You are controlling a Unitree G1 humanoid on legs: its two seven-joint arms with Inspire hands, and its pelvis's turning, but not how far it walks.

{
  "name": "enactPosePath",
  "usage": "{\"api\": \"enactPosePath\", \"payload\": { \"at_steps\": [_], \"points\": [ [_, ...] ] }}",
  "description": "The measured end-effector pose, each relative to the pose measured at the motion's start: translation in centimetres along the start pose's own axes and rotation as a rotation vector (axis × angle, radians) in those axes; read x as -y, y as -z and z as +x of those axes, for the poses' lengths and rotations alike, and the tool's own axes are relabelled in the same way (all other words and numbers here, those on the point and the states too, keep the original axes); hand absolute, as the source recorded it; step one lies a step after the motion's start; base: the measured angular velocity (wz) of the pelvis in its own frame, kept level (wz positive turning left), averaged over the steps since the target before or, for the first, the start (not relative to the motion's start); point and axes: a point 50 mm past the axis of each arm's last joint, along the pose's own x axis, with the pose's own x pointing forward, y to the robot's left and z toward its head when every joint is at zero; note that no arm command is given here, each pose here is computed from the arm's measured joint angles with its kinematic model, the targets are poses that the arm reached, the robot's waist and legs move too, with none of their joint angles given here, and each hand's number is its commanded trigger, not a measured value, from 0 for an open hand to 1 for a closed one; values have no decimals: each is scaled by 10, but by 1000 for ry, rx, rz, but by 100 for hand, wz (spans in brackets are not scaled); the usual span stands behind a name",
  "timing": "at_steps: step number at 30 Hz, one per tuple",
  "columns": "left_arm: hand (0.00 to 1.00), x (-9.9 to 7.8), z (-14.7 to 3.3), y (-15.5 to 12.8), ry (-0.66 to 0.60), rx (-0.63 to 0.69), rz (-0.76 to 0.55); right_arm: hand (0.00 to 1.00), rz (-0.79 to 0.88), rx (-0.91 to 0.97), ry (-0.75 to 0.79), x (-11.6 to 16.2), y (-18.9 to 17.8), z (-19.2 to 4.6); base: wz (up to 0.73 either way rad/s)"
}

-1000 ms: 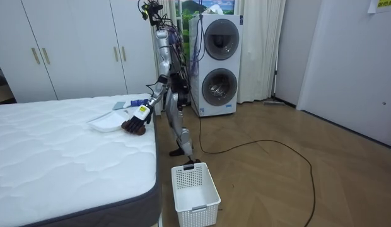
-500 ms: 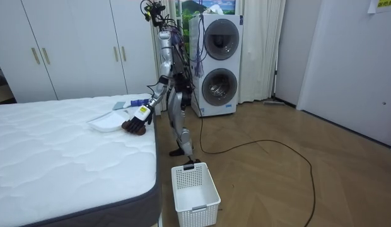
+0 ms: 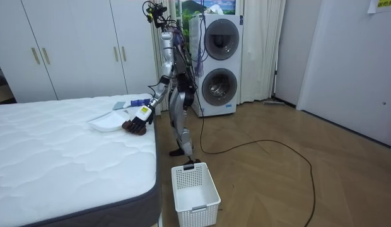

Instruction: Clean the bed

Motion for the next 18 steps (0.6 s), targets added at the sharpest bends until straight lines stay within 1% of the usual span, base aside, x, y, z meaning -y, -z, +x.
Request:
{"api": "enactPosePath", "payload": {
  "at_steps": [13,18],
  "points": [
    [0,-4,10,-11,26,-36,-19,0,2,19,27,4,-6,1,-1],
    [0,-5,11,-13,35,-33,-19,0,5,24,36,4,-8,1,0]
  ]
}}
